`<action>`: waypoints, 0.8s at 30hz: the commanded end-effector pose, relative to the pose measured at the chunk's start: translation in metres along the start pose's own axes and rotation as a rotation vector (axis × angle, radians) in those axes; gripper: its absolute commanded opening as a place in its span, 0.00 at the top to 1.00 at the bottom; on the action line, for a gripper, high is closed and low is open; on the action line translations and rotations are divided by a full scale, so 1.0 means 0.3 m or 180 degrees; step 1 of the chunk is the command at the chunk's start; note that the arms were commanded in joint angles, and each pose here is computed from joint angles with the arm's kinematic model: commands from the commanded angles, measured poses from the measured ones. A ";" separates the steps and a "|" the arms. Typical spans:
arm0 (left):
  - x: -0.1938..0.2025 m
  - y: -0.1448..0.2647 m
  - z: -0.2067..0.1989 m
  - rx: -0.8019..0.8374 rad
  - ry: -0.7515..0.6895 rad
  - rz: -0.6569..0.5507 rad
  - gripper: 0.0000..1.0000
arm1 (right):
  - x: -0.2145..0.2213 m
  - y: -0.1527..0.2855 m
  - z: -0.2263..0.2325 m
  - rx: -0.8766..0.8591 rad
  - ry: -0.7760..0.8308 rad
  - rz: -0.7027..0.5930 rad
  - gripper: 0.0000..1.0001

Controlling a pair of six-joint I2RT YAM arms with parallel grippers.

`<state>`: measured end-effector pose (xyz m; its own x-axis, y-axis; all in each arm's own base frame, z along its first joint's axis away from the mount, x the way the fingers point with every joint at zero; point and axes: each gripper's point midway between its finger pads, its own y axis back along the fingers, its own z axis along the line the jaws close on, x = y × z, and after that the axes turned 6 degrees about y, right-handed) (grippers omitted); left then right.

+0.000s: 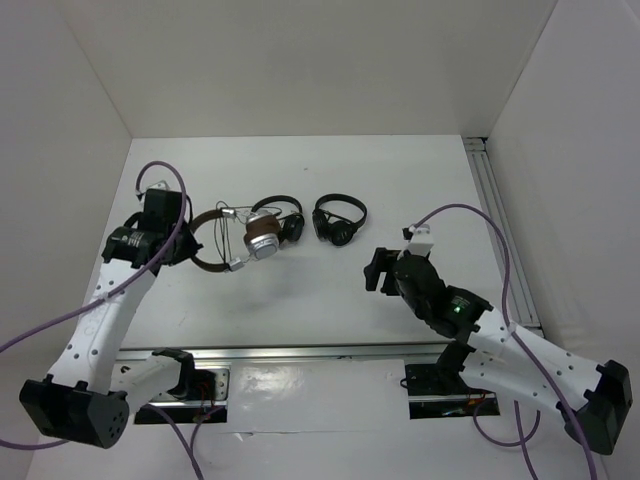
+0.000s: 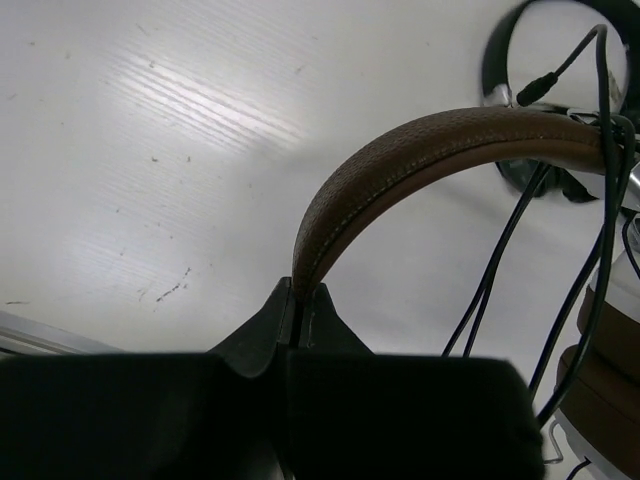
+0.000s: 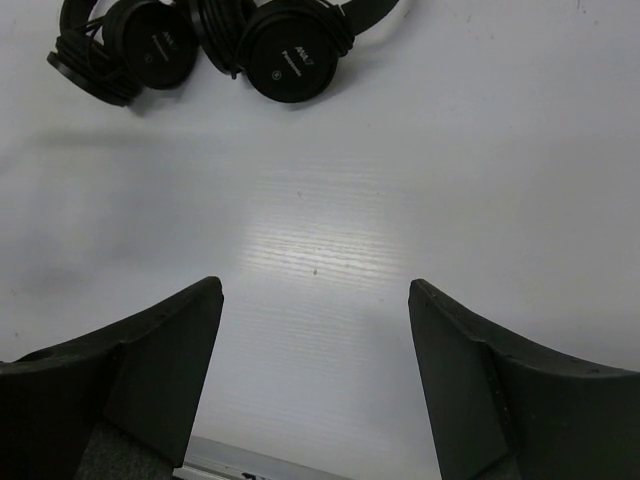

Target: Wrap the headphones

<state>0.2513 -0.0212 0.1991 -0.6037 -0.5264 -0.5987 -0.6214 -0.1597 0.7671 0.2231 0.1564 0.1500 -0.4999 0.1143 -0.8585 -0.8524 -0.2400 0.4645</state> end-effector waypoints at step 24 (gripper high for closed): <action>-0.622 -0.740 0.108 -0.0907 0.0993 -0.0042 1.00 | 0.186 -0.005 0.295 -0.1081 0.0448 0.0468 0.17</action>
<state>0.4677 0.1310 0.1399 -0.3956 -0.7528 -0.5262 -0.4473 -0.3425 0.8262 0.1819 0.2355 0.1129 -0.6099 -0.0904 -0.7873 -0.6442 -0.5219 0.5590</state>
